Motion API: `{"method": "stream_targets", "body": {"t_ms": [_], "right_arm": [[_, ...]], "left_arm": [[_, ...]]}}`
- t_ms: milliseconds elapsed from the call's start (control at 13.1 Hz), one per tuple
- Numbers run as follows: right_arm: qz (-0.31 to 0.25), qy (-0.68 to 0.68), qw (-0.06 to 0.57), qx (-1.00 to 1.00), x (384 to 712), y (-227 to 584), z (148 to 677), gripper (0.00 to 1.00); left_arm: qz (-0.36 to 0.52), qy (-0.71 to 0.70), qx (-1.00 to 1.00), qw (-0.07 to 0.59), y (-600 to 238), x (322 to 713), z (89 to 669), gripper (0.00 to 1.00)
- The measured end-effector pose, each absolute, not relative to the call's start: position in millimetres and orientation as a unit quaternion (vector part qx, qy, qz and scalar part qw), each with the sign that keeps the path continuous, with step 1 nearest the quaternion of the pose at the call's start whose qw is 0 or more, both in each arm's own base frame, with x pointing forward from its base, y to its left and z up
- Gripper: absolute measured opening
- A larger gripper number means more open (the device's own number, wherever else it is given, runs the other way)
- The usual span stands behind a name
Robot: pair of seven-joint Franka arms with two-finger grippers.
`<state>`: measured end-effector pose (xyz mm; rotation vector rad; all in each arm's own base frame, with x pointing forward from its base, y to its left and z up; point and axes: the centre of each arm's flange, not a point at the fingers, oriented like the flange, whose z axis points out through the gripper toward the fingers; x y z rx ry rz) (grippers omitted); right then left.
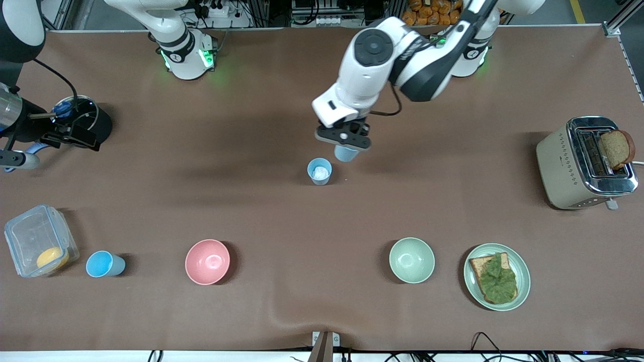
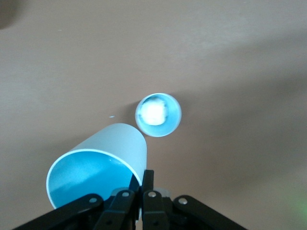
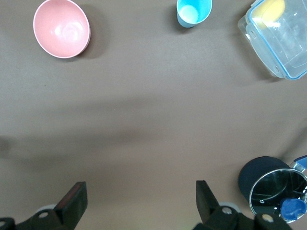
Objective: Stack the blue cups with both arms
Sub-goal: 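Carry the held blue cup with the left gripper above the placed cup, then lower the blue cup into the other cup and open the left gripper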
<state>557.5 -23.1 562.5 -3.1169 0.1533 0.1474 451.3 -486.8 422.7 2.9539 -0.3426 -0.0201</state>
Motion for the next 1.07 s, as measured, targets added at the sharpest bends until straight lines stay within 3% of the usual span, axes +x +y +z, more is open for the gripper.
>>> {"method": "stream_targets", "body": {"t_ms": [381,1068], "right_arm": [[0.048,0.050,0.009,-0.998,557.4,-24.0,562.4,1.00],[0.048,0.050,0.009,-0.998,557.3,-24.2,562.3,1.00]], "left_arm": [[-0.021,-0.115,0.989,0.086,-542.7,444.5,386.9,0.03],[-0.031,-0.105,0.992,0.065,-546.0,455.4,332.1,0.03]]}}
